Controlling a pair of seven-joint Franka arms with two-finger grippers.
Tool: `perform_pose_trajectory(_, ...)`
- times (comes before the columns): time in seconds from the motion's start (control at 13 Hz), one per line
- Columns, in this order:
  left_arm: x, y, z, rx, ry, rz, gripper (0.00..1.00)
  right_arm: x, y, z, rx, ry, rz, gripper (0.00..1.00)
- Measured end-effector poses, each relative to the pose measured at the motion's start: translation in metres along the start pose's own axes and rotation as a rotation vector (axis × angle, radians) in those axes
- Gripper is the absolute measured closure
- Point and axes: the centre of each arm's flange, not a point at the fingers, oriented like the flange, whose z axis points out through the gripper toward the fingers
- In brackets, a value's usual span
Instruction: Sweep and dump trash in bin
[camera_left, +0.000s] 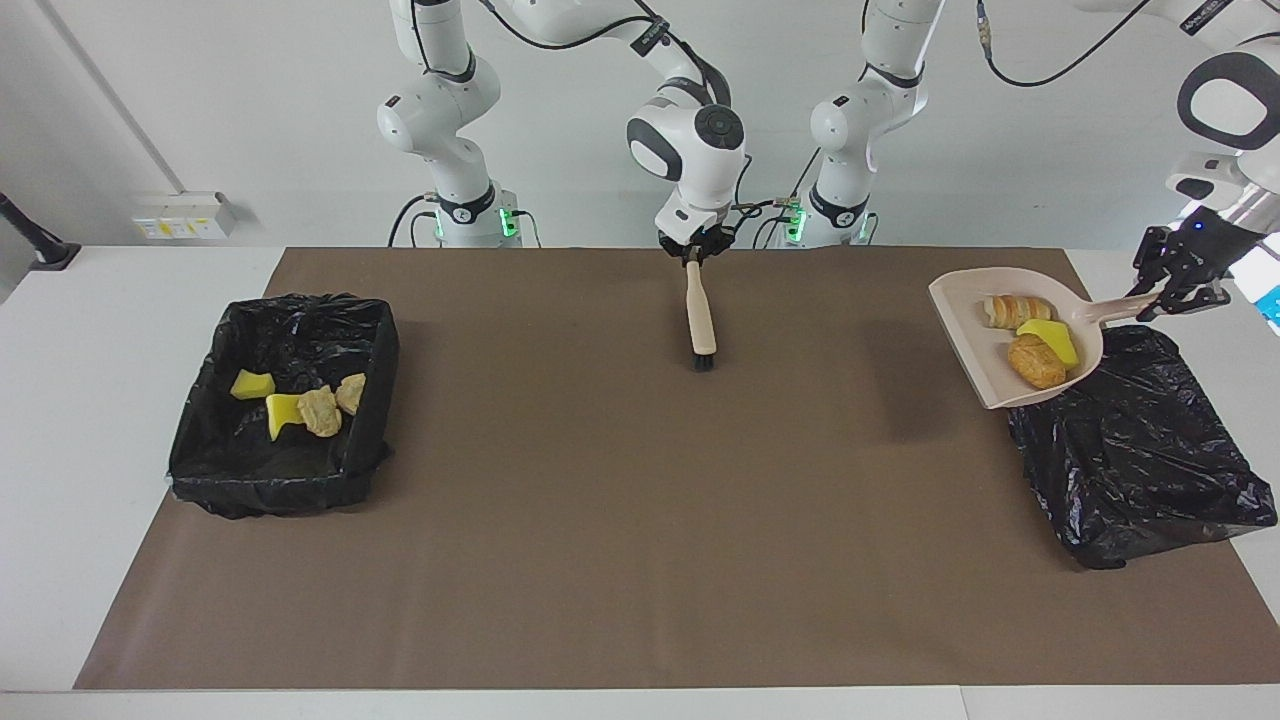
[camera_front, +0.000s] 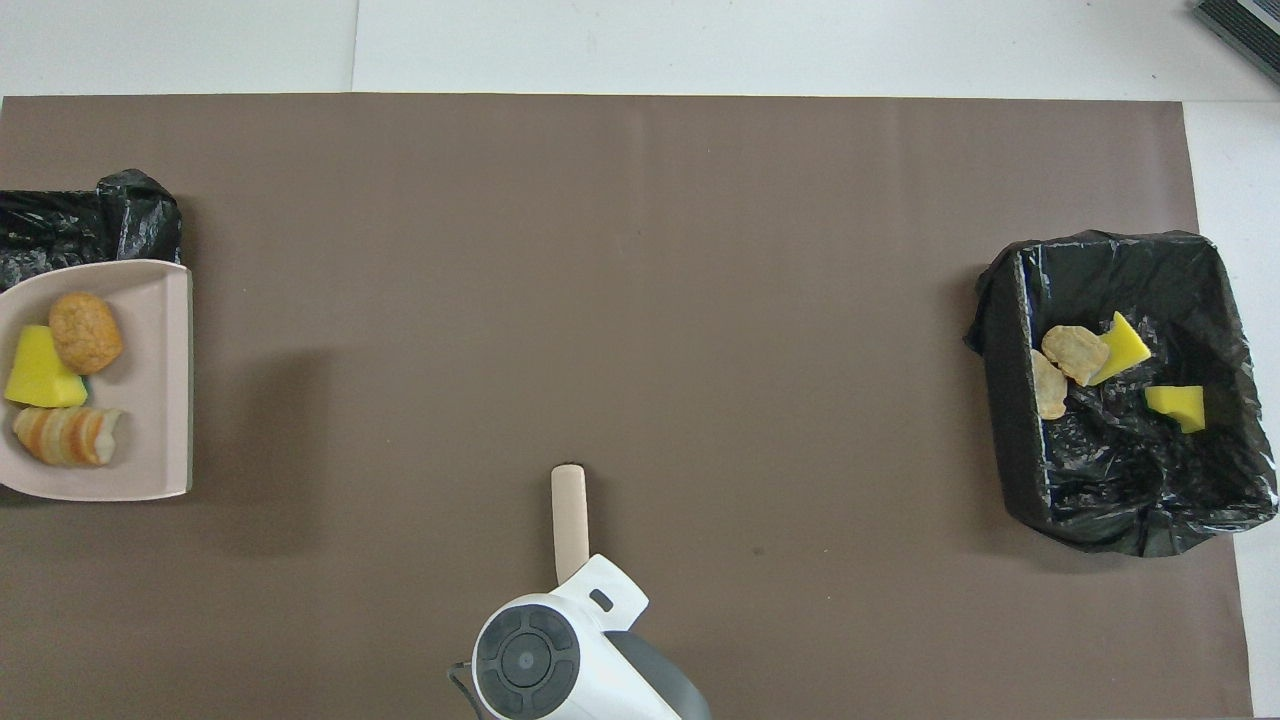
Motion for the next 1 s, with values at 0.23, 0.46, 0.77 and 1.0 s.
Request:
perform_pose_trajectory(0.23,-0.056,-0.006,-0.012,-0.015,-0.007,-0.016,0.68,0.022,0.007,-0.039,0.01,-0.011,0.037,0.29)
perform_pose_trajectory(0.46,-0.09,-0.019,-0.014,0.003,-0.048,-0.038,0.68,0.056,0.042,-0.096,0.026,-0.026,0.042,0.0)
perform_pose_trajectory(0.77,-0.127,-0.033,-0.019,0.068,-0.184,-0.042,0.68,0.095,0.102,-0.161,0.058,-0.029,-0.048,0.0)
perform_pose_trajectory(1.0,-0.131,-0.039,-0.026,0.091,-0.273,-0.017,0.68,0.123,0.148,-0.197,0.084,-0.014,-0.143,0.0)
